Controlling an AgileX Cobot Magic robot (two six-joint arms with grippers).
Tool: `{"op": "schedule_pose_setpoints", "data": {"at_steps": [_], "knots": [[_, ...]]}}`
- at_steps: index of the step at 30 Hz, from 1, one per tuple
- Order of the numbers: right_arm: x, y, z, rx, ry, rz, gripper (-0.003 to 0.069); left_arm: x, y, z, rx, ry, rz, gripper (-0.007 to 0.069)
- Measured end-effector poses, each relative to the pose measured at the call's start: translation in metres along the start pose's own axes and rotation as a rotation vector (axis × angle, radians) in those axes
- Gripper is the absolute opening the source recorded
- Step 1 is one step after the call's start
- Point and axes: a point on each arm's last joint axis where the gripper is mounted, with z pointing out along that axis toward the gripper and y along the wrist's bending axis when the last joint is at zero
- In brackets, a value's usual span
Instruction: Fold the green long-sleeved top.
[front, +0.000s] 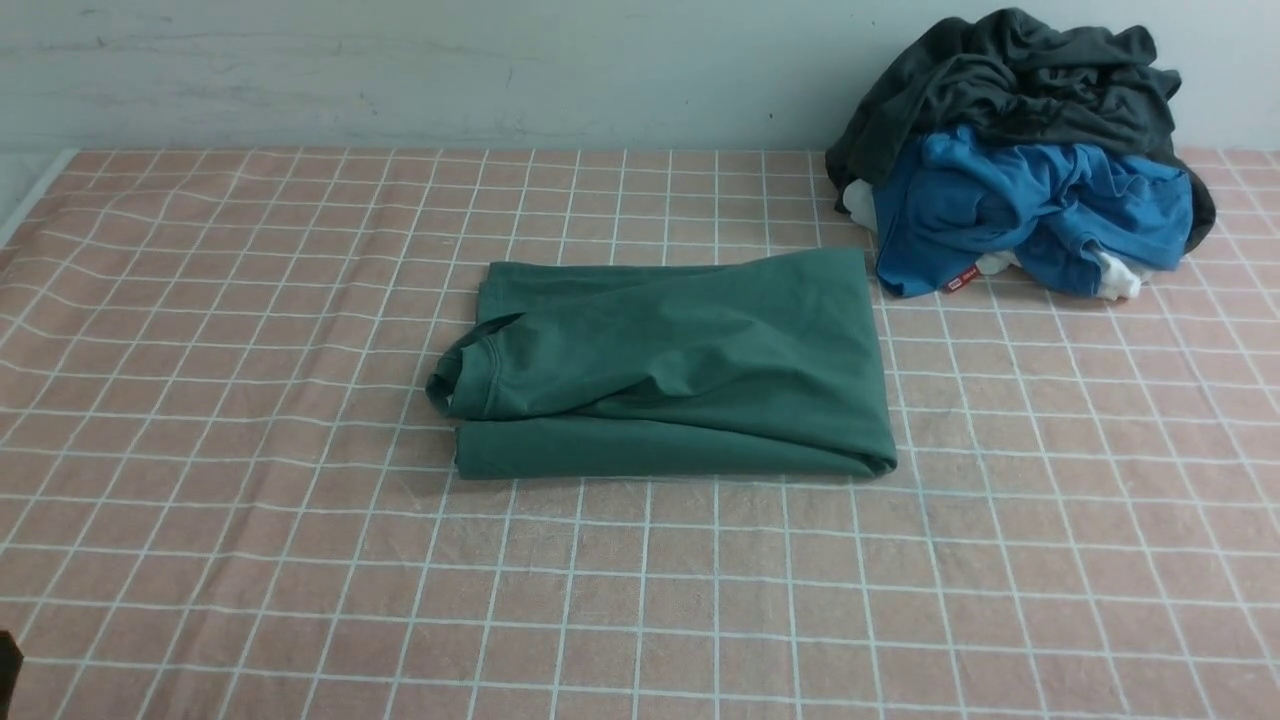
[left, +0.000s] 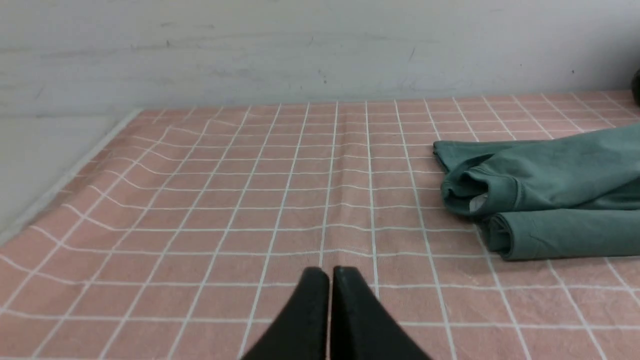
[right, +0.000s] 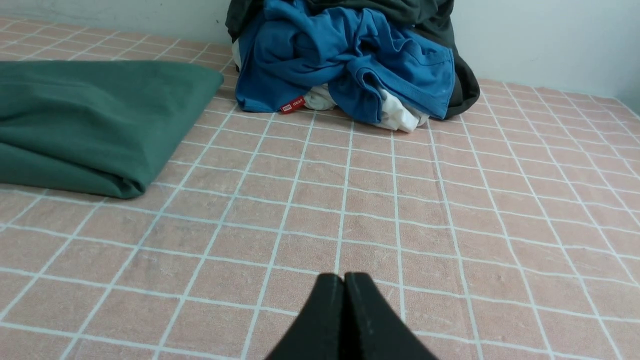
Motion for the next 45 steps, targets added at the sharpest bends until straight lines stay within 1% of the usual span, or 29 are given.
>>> {"op": "schedule_pose_setpoints", "data": {"at_steps": [2, 5, 6, 7, 10, 13, 45], "knots": [[0.0, 0.0, 0.0, 0.0, 0.0, 0.0, -0.001, 0.003, 0.0, 0.0, 0.003, 0.024, 0.0, -0.0001], [0.0, 0.0, 0.0, 0.0, 0.0, 0.0, -0.001, 0.012, -0.002, -0.001, 0.025, 0.127, 0.008, -0.0001], [0.0, 0.0, 0.0, 0.0, 0.0, 0.0, -0.001, 0.013, -0.002, -0.001, 0.027, 0.135, 0.004, -0.0001], [0.0, 0.0, 0.0, 0.0, 0.0, 0.0, -0.001, 0.016, -0.003, -0.001, 0.037, 0.169, 0.025, -0.0001], [0.0, 0.0, 0.0, 0.0, 0.0, 0.0, -0.001, 0.016, -0.004, -0.001, 0.048, 0.17, 0.068, -0.0001], [0.0, 0.0, 0.0, 0.0, 0.0, 0.0, -0.001, 0.016, -0.004, -0.001, 0.053, 0.17, 0.079, -0.0001], [0.0, 0.0, 0.0, 0.0, 0.0, 0.0, -0.001, 0.016, -0.004, -0.001, 0.055, 0.17, 0.074, -0.0001]]}}
